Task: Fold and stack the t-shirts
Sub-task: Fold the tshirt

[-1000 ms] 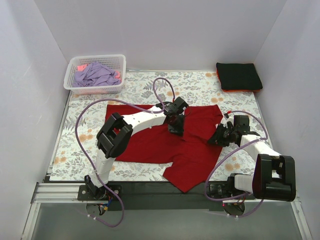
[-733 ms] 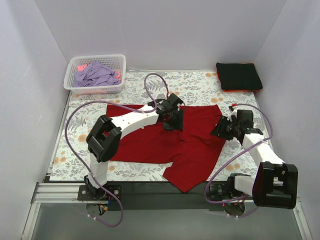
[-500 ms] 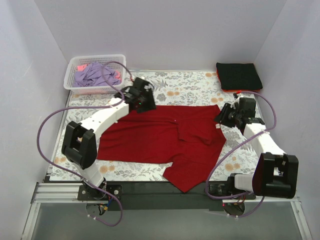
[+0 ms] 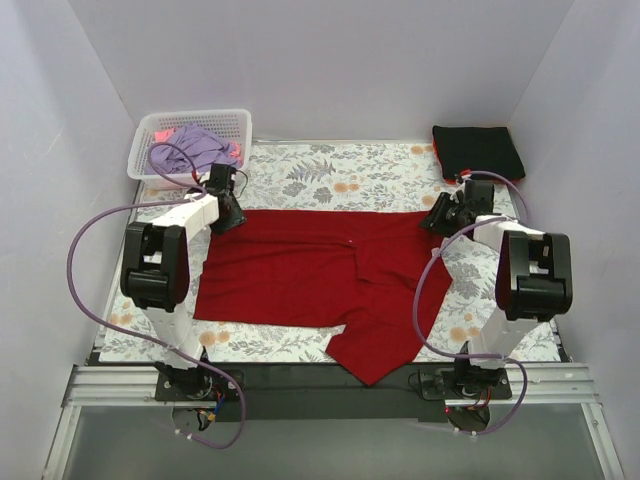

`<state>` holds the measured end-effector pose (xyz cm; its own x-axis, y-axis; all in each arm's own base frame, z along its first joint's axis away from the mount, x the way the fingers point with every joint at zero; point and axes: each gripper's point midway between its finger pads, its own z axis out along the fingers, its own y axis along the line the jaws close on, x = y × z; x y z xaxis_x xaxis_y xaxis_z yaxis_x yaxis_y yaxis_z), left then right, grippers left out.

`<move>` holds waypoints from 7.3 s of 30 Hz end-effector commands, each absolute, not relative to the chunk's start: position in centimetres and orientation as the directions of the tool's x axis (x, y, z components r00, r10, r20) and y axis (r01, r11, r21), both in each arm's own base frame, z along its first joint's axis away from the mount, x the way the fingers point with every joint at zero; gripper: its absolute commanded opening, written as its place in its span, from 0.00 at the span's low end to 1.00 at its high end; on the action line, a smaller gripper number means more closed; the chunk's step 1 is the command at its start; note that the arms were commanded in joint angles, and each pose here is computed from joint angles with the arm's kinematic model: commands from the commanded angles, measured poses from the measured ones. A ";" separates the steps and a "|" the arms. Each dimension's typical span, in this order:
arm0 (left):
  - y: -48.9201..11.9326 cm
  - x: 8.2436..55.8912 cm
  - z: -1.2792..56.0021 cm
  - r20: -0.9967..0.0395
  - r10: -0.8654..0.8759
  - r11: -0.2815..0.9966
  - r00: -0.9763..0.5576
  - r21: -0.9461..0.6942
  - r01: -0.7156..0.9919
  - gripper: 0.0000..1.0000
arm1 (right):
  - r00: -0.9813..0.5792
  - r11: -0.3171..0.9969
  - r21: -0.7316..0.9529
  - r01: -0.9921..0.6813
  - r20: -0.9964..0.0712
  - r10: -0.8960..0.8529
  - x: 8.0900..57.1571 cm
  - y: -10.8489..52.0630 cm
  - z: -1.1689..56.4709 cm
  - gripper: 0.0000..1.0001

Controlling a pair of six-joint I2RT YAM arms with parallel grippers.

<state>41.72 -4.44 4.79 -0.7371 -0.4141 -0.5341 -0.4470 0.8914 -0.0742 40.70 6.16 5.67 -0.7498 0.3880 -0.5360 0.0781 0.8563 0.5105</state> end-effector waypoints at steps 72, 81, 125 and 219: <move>-4.8 23.5 5.1 -0.427 -0.579 0.809 -0.695 -0.197 -0.553 0.52 | -0.808 0.907 0.405 0.117 -0.493 0.324 23.5 4.4 5.3 0.44; -3.0 22.1 4.1 -0.417 -0.620 0.756 -0.665 -0.089 -0.649 0.49 | -0.844 0.913 0.392 0.114 -0.446 0.297 23.3 4.8 4.6 0.43; -1.6 20.2 6.9 -0.427 -0.713 0.634 -0.555 -0.057 -0.771 0.25 | -0.844 0.929 0.367 0.054 -0.481 0.239 23.5 5.4 5.1 0.44; -7.3 46.8 5.0 -0.592 -0.507 0.838 -0.627 -0.168 -0.519 0.36 | -0.626 0.870 0.485 0.090 -0.652 0.428 53.5 -2.0 6.3 0.34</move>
<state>45.69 -8.07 2.66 -0.6719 -0.5081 -0.5389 -0.5104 0.8449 -0.1601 51.39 -0.39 3.49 -0.6952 0.4211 -0.5825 0.1242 0.8686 0.4797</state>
